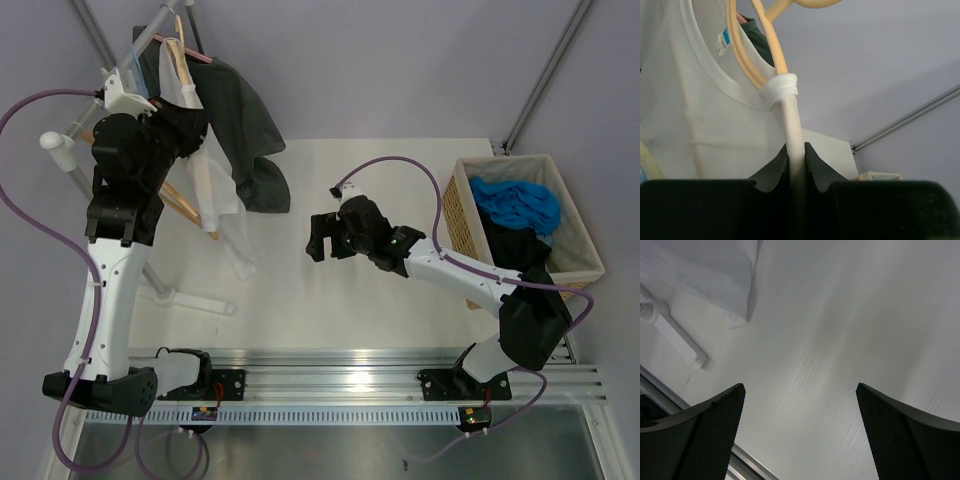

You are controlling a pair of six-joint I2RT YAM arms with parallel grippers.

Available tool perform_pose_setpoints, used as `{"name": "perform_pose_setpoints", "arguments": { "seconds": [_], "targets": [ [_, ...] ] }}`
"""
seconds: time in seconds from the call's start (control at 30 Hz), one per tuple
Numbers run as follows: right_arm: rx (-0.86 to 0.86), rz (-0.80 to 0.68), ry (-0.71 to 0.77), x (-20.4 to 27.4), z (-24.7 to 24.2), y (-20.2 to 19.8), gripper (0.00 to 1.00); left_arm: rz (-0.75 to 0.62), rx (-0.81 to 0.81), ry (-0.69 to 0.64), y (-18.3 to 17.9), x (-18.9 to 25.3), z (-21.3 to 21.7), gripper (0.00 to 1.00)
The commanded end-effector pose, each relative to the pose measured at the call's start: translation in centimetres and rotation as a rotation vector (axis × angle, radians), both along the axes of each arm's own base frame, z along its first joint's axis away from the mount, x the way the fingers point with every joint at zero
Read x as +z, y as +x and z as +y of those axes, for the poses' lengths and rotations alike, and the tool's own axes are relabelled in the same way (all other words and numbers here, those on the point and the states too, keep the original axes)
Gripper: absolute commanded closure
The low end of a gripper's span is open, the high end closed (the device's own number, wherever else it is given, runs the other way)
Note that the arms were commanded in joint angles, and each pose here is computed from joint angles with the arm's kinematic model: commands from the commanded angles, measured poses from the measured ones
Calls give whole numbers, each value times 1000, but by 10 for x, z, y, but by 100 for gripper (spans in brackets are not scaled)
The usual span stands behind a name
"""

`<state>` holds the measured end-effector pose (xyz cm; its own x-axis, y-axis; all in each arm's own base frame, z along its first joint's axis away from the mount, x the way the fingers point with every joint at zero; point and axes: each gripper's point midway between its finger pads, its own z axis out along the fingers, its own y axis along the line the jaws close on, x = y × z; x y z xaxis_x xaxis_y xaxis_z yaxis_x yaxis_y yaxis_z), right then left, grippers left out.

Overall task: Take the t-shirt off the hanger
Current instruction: Pick up the hanger from the clothesline.

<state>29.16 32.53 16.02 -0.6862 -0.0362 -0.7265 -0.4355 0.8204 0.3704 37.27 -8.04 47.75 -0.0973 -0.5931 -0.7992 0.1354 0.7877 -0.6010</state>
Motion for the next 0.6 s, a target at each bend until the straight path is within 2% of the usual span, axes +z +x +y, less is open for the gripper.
{"name": "perform_pose_setpoints", "arguments": {
  "seconds": [0.0, 0.33, 0.57],
  "targets": [
    [21, -52, 25, 26, 7, 1, 1, -137, -119, -59, -34, 46, -18, 100],
    [19, -54, 19, 25, 7, 2, 0, -167, -208, -99, -63, 58, -29, 100],
    [0, -69, 2, 25, 3, 5, 0, -158, -377, -145, -90, 63, -54, 100]
  ]
}}
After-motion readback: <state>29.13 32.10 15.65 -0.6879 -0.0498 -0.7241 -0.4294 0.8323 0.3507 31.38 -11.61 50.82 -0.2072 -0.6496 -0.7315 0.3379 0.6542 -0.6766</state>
